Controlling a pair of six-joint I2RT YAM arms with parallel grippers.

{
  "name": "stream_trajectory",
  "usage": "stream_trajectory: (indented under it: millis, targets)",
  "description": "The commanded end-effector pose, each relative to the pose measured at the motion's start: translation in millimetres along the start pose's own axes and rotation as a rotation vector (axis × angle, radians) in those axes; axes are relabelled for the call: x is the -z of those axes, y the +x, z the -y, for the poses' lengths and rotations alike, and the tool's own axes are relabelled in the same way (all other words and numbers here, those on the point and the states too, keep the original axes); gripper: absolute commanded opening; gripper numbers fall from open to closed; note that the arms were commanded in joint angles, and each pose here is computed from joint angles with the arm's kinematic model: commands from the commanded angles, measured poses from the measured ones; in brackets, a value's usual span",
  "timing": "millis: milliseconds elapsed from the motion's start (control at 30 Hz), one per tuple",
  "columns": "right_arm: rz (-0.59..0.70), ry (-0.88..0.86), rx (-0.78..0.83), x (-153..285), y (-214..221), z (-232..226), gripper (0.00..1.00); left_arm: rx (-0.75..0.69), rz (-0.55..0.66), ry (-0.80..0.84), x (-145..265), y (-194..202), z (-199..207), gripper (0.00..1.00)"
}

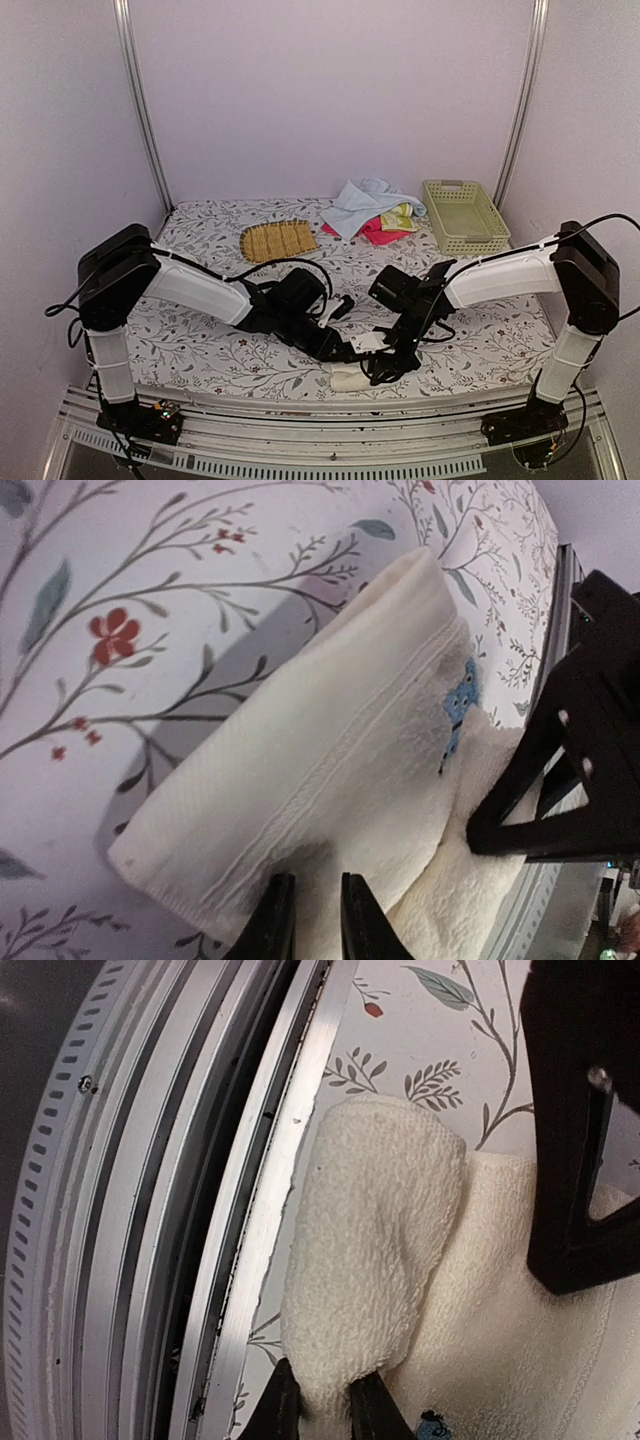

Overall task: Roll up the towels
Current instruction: Roll the towel at the center of the board.

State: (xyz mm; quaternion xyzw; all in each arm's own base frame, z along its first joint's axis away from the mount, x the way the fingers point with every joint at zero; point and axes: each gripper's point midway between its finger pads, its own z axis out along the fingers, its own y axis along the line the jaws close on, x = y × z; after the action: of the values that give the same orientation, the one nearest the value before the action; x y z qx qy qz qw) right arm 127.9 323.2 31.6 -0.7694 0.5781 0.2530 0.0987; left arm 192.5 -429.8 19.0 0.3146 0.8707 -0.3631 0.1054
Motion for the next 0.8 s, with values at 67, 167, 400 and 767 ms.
stream_trajectory:
  millis: [67,167,400,767]
  targets:
    - [-0.019,-0.34,-0.321,-5.6,22.5,-22.5,0.1,-0.138,0.237,-0.168,56.2,-20.2,2.0,0.34]
    - [0.002,-0.416,-0.402,-7.3,28.9,-20.4,0.09,-0.23,0.338,-0.266,81.4,-17.7,9.9,0.42]
    - [-0.028,-0.499,-0.523,-17.5,46.8,-20.4,0.1,-0.391,0.415,-0.383,109.1,20.7,28.7,0.44]
    - [-0.021,-0.51,-0.541,-23.0,43.5,-10.8,0.11,-0.805,0.283,-0.303,65.4,48.8,86.9,0.48]
